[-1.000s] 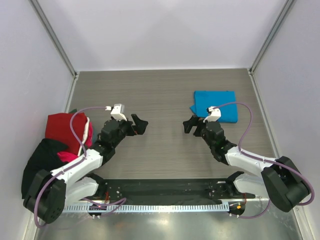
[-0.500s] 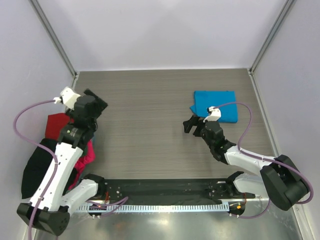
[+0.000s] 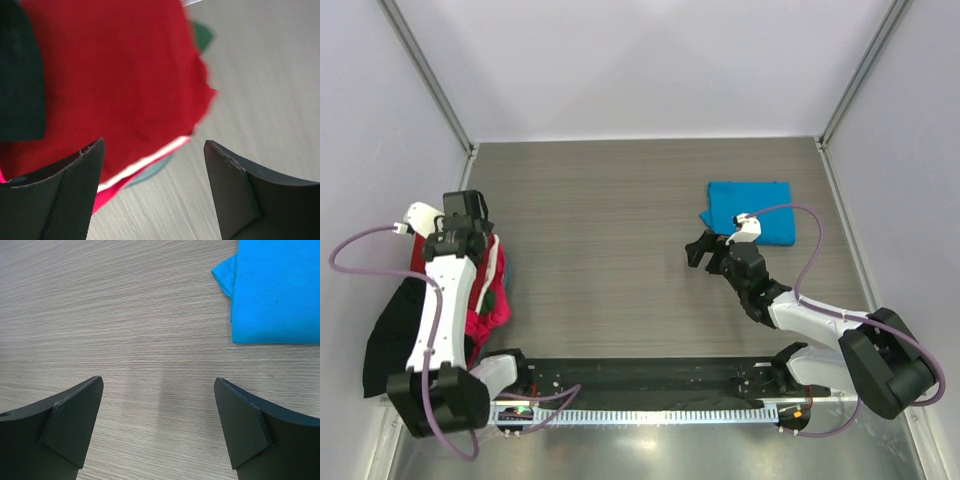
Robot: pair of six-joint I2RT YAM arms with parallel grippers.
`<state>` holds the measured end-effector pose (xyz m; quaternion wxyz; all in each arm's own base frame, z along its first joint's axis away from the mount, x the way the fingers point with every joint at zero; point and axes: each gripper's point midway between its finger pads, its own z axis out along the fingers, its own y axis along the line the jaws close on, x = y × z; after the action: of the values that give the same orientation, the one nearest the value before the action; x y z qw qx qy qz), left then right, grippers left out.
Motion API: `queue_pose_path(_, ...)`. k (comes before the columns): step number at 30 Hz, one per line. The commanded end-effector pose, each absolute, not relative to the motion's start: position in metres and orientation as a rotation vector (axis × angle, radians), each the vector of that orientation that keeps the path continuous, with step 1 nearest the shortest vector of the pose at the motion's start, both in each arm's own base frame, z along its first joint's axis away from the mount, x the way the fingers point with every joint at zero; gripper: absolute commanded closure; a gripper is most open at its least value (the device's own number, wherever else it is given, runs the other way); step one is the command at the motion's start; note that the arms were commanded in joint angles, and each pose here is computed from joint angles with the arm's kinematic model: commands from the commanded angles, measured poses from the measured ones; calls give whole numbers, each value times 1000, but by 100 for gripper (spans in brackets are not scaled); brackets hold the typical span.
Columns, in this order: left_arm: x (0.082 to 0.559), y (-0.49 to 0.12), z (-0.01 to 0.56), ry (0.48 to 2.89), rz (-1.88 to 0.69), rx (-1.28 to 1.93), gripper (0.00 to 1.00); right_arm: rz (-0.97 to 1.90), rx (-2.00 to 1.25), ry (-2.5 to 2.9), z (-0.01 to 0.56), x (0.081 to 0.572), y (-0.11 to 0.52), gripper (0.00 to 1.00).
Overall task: Fold and stack the t-shirts
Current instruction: Grab the tshirt from the pile
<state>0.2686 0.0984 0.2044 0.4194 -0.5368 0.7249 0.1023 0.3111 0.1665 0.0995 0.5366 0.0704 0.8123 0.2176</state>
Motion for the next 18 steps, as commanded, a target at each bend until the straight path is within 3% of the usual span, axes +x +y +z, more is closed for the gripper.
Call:
queue_pose_path(1,263,109,179,1824,305,-1528,21,554,189,1869,121,322,173,1)
queue_pose_path(3,267,109,166,1850,286,-1576,26,554,189,1869,122,322,172,1)
queue_pose_path(6,266,109,136,1924,298,-1656,45,551,191,1868,122,322,172,1)
queue_pose_path(8,258,111,111,1959,311,-1772,75,549,193,1866,123,323,172,1)
queue_pose_path(9,255,110,101,1981,297,-1804,95,546,190,1869,122,323,171,1)
queue_pose_path(10,249,115,98,1979,292,-1852,100,539,193,1867,122,323,170,1)
queue_pose_path(14,258,117,125,1902,201,-1735,100,532,200,1863,123,323,169,1)
queue_pose_path(18,248,116,207,1624,40,-1568,100,532,197,1868,122,323,169,1)
